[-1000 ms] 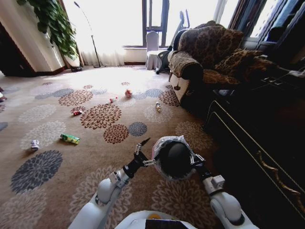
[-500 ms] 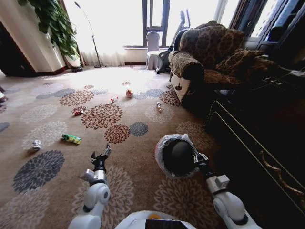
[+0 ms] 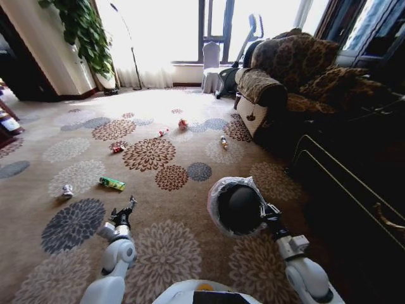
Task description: Pick up the trash from the ground and place it into the trash bin.
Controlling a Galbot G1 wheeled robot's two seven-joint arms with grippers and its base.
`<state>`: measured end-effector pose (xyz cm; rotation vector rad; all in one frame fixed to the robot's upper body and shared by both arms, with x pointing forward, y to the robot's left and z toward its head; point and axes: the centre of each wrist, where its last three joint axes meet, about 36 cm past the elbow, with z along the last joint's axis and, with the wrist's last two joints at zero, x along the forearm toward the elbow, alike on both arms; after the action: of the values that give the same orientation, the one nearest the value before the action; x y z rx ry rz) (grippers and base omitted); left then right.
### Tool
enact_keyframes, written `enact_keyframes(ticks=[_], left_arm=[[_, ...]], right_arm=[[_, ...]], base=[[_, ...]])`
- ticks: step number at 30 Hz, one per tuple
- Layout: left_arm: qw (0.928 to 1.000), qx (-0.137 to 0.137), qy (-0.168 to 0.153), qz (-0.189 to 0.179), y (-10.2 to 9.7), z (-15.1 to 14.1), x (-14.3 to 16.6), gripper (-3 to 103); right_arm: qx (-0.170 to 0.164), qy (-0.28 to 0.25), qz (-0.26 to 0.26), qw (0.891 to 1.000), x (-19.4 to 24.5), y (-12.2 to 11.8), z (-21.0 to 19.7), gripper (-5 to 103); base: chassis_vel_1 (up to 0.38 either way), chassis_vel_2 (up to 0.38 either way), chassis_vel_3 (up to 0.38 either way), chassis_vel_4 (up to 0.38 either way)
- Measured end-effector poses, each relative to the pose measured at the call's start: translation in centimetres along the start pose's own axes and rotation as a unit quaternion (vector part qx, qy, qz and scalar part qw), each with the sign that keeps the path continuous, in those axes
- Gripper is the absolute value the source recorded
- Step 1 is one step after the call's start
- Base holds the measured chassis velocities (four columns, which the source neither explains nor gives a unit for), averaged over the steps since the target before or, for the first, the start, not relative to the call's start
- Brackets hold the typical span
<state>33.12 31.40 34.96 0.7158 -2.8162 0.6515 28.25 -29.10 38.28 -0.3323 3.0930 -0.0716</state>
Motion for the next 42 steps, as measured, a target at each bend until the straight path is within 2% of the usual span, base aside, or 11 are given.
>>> enact_keyframes(ticks=[7,11,20,25,35,42], left_arm=[[0.9993,-0.025,0.029,-0.005,2.3,2.0,-1.1,100],[0.9987,-0.033,0.038,0.000,2.8,2.6,-1.0,100],[0.9982,-0.039,0.043,0.012,2.8,3.1,-0.9,102],[0.9979,-0.040,0.047,0.021,2.4,3.5,-0.6,99],[0.9978,-0.043,0.045,0.023,2.5,3.6,-1.2,99],[0.9981,-0.046,0.040,0.013,3.4,3.3,-2.2,99]], right_arm=[[0.005,-0.020,0.013,1.000,0.8,-0.3,1.0,0],[0.005,-0.025,0.019,0.999,0.9,-0.4,1.5,0],[0.004,-0.029,0.022,0.999,0.8,-0.1,2.3,0],[0.005,-0.027,0.023,0.999,0.9,-0.2,2.6,0],[0.005,-0.025,0.021,0.999,1.0,-0.2,2.8,0],[0.002,-0.030,0.017,0.999,0.7,0.2,2.9,0]], base=[[0.164,0.167,-0.141,-0.166],[-0.012,-0.019,0.012,0.014],[0.028,0.028,-0.024,-0.031],[0.102,0.163,-0.106,-0.142],[0.175,0.295,-0.182,-0.302],[0.131,0.298,-0.119,-0.308]])
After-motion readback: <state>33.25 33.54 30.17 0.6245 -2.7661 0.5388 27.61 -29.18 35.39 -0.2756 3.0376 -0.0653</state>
